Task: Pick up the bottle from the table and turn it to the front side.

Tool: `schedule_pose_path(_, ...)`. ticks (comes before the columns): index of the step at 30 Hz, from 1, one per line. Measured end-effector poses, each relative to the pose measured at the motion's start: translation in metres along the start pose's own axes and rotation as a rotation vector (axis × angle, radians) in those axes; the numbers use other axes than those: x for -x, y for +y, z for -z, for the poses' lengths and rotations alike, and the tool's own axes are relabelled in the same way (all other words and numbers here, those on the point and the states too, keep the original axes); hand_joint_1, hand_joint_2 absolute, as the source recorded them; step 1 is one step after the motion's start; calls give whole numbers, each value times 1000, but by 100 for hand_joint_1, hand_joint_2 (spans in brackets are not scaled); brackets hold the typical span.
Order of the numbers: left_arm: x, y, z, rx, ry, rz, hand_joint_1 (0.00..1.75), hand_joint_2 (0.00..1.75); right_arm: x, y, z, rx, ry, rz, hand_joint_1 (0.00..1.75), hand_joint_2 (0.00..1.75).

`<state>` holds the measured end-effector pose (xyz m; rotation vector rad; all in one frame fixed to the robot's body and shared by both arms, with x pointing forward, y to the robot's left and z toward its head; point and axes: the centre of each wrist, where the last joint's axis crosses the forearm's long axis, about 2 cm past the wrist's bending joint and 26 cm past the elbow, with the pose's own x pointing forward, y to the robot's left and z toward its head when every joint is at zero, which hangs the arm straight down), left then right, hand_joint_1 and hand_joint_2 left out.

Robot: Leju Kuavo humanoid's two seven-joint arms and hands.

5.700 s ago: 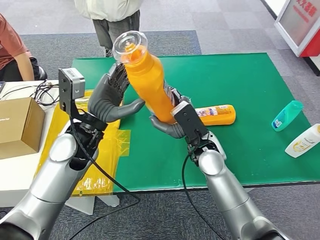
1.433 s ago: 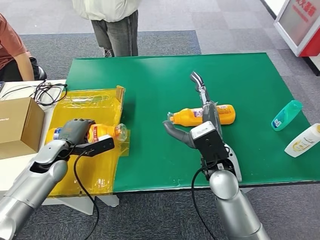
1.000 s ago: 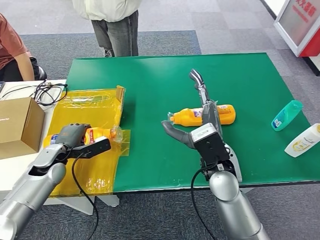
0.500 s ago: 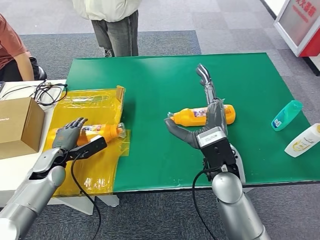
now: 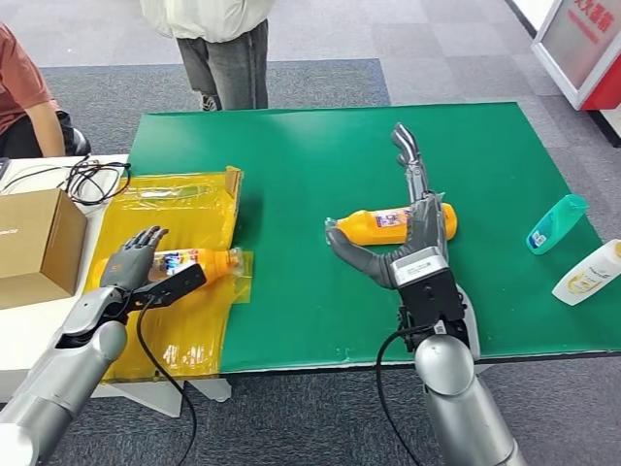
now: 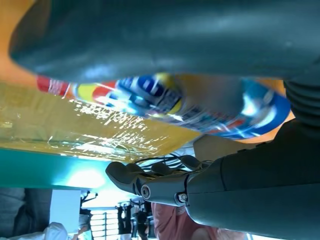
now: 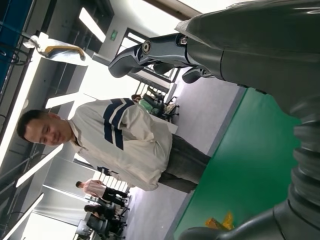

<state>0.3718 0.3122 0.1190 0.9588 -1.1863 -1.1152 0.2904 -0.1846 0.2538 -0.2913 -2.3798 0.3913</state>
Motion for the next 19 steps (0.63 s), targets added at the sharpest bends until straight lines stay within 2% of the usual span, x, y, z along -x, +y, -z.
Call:
schedule_pose_path(11,2,1,0,-7,-8,-26,0,0,3,-5,0,30,2,-9,0,175)
schedule_pose_path(13,1,1,0,-19,-32,-105,0,87,3,-5,0,34,1,-11,0,175)
schedule_pose_path(15,-2,1,-2,-41,-84,-275,0,175,3,-6,0,39,0,-10,0,175)
schedule_pose_path(18,-12,7,-10,-102,-185,-619,0,175,7,-6,-1,44,4,-11,0,175)
schedule_pose_path(19,-14,9,-12,-113,-202,-676,0,175,7,-6,-2,44,5,-12,0,175)
